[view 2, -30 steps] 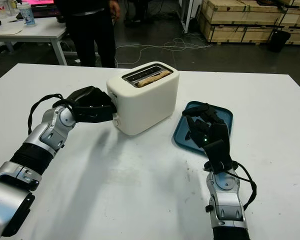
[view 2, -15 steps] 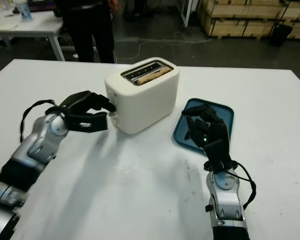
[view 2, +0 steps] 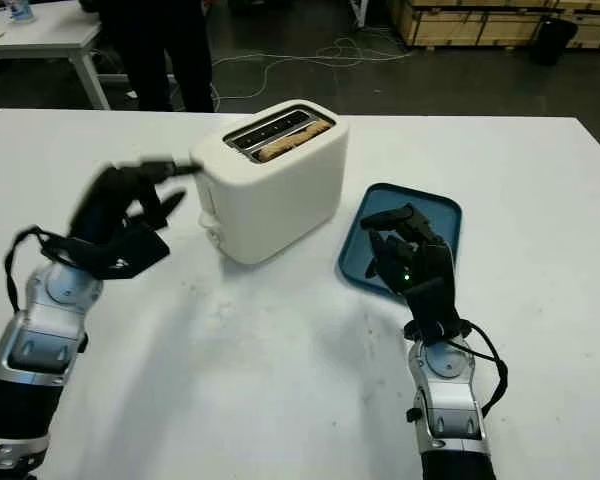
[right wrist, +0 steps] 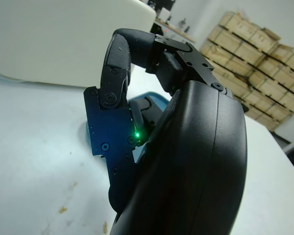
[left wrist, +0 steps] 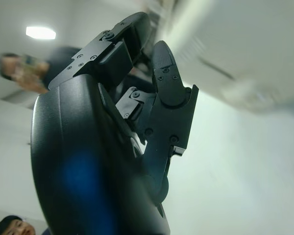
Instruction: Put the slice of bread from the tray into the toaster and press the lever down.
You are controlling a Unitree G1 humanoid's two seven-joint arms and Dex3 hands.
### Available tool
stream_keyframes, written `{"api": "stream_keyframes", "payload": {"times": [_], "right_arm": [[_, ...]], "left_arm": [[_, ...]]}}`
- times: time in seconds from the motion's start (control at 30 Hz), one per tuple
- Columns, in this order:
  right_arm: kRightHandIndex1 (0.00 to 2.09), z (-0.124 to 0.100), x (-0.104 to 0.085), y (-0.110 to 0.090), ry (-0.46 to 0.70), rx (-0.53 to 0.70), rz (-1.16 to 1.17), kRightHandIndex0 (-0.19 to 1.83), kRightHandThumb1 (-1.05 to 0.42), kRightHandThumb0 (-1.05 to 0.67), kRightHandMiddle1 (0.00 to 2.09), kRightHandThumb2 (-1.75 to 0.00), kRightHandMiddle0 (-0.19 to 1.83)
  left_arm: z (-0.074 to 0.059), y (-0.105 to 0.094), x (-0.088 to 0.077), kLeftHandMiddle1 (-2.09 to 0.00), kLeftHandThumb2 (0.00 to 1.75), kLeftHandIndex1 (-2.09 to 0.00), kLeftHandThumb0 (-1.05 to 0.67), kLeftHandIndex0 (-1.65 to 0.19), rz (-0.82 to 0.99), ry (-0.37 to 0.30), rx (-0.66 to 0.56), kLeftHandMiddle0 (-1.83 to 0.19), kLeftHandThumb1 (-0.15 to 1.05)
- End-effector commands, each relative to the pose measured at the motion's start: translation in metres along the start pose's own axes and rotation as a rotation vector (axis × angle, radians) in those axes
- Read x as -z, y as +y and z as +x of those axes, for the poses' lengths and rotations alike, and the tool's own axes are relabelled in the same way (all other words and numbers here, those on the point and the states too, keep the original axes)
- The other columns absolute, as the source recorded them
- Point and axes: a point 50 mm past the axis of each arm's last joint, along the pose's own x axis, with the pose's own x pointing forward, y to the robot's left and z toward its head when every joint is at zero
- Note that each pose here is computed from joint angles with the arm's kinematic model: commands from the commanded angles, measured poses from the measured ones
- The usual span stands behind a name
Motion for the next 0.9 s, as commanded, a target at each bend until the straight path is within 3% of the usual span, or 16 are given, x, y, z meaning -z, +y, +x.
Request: {"api": "stream_keyframes", "payload": {"times": [0.0,0.27,0.43,0.5,0.53,0.6,0.67,0.87], "right_arm": [[1.75,0.003,-0.004,0.0,-0.024,0.011,0.007,0.89,-0.92,-0.51,1.74,-0.38,0.57],[1.75,0.013,-0.012,-0.004,-0.063,0.055,0.034,0.91,-0.92,-0.5,1.74,-0.39,0.58],[1.75,0.024,-0.019,-0.011,-0.093,0.124,0.059,0.9,-0.92,-0.49,1.72,-0.37,0.58],[1.75,0.03,-0.023,-0.013,-0.108,0.149,0.074,0.9,-0.92,-0.49,1.61,-0.34,0.63],[1.74,0.032,-0.024,-0.014,-0.117,0.156,0.077,0.89,-0.92,-0.48,1.54,-0.34,0.67],[1.66,0.038,-0.027,-0.014,-0.138,0.17,0.089,0.9,-0.92,-0.46,1.4,-0.34,0.73],[1.54,0.043,-0.029,-0.012,-0.154,0.175,0.108,0.91,-0.92,-0.44,1.27,-0.35,0.76],[1.26,0.045,-0.028,-0.006,-0.166,0.18,0.117,0.94,-0.92,-0.45,0.85,-0.3,0.91]], "left_arm": [[0.0,0.01,-0.001,-1.75,0.38,-0.07,-0.29,-0.82,-0.024,-0.005,-0.073,-0.9,0.92],[-0.021,0.021,0.002,-1.75,0.29,-0.12,-0.31,-0.95,-0.148,-0.003,-0.248,-0.78,0.92],[-0.044,0.006,0.008,-1.7,0.31,-0.14,-0.32,-1.02,-0.355,0.055,-0.384,-0.61,0.92],[-0.052,-0.006,0.012,-1.63,0.32,-0.18,-0.34,-1.05,-0.422,0.101,-0.417,-0.58,0.92],[-0.056,-0.011,0.013,-1.64,0.34,-0.29,-0.34,-1.01,-0.437,0.119,-0.426,-0.57,0.92],[-0.062,-0.023,0.015,-1.65,0.37,-0.87,-0.35,-0.71,-0.473,0.164,-0.442,-0.54,0.92],[-0.067,-0.035,0.017,-1.66,0.4,-1.13,-0.36,-0.55,-0.534,0.199,-0.453,-0.51,0.92],[-0.066,-0.045,0.015,-1.58,0.38,-1.15,-0.39,-0.55,-0.55,0.204,-0.452,-0.57,0.92]]}}
